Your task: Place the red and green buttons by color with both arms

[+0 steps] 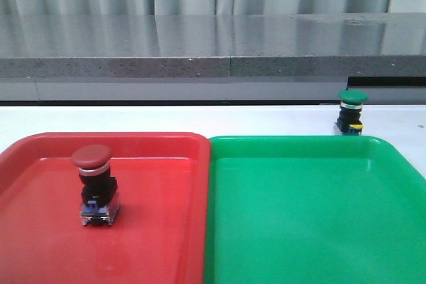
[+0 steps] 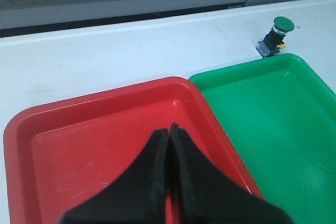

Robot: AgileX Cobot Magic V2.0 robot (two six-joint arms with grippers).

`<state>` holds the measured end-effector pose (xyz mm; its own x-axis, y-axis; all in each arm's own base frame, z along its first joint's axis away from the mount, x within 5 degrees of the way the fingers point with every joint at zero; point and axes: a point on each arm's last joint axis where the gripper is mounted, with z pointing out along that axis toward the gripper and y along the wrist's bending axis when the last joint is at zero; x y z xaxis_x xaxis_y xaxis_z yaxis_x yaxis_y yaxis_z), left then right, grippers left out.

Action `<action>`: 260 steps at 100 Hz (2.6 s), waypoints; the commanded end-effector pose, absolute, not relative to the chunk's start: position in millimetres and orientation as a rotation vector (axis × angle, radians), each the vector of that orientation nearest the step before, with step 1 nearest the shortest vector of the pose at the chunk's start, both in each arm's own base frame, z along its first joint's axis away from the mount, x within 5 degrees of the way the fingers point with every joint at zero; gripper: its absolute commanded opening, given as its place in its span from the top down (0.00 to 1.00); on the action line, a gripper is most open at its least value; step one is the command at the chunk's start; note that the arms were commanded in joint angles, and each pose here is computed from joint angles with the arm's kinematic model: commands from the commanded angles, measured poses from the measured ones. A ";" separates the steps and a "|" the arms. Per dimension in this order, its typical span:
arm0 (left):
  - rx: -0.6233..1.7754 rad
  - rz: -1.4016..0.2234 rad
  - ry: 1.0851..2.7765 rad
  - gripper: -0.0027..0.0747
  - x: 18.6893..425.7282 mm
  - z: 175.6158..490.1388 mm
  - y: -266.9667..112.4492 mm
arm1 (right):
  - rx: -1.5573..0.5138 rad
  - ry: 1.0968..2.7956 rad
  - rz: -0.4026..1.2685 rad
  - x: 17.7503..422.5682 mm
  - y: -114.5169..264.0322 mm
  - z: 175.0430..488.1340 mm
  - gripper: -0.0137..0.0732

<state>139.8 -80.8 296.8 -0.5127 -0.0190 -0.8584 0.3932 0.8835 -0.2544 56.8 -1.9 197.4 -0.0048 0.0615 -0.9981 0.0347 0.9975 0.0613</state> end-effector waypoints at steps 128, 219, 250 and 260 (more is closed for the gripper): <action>-0.071 -0.182 1.519 0.99 66.6 237.7 -4.4 | 0.059 1.458 0.011 53.6 -1.8 212.0 0.89; -0.124 -0.126 1.541 0.99 54.2 202.7 0.0 | 0.059 1.458 0.011 53.6 -1.8 212.0 0.89; -0.124 -0.126 1.541 0.99 54.2 202.7 0.0 | 0.059 1.458 0.011 53.6 -1.8 212.0 0.89; -0.124 -0.126 1.541 0.99 54.2 202.7 0.0 | 0.059 1.458 0.011 53.6 -1.8 212.0 0.89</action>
<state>56.0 -0.3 198.6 -0.0688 -0.1526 -0.9859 -0.0070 0.9883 -0.1525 56.8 -1.9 197.2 -0.0066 0.0616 -0.9981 0.0348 0.9975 0.0613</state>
